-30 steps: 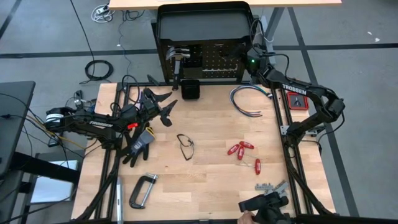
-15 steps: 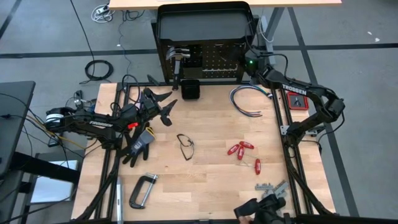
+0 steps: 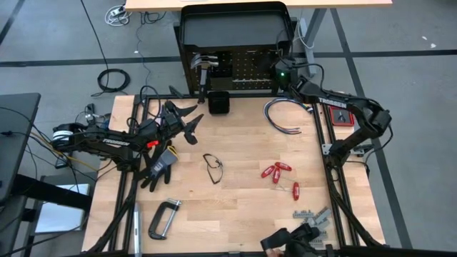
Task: Hang tools onto peg board
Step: Hang the safety goggles on the peg board
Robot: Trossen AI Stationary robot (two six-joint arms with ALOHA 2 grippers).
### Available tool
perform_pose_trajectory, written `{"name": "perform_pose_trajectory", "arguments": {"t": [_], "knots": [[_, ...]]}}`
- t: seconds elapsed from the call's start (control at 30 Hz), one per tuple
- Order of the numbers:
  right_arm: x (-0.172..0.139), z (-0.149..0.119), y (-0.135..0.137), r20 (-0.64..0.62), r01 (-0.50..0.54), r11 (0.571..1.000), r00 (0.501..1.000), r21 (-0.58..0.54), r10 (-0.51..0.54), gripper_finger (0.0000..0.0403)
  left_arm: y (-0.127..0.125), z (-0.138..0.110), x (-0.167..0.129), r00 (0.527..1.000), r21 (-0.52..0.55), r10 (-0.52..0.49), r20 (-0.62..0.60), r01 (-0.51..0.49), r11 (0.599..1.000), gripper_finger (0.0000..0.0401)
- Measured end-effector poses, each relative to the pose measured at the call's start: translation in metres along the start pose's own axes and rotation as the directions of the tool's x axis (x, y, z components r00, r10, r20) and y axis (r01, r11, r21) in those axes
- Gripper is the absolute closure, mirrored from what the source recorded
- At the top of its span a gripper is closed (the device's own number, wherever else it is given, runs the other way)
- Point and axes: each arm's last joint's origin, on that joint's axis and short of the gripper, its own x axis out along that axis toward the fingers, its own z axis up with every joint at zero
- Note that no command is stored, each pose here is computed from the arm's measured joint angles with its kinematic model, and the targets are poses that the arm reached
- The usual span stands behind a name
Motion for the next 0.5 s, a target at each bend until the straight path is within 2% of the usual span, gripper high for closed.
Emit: {"name": "perform_pose_trajectory", "arguments": {"t": [0.23, 0.5], "knots": [[0.015, -0.007, 0.004, 0.079, -0.083, 0.995, 0.994, 0.057, 0.078, 0.0006, 0.0, -0.001, 0.0, 1.0, 0.014, -0.001, -0.011, 0.001, 1.0, 0.0204], [0.012, -0.009, 0.005, 0.181, -0.006, 0.994, 0.983, 0.106, -0.013, 0.0007, 0.0, -0.001, 0.0, 1.0, 0.016, -0.001, -0.012, 0.001, 1.0, 0.0204]]}}
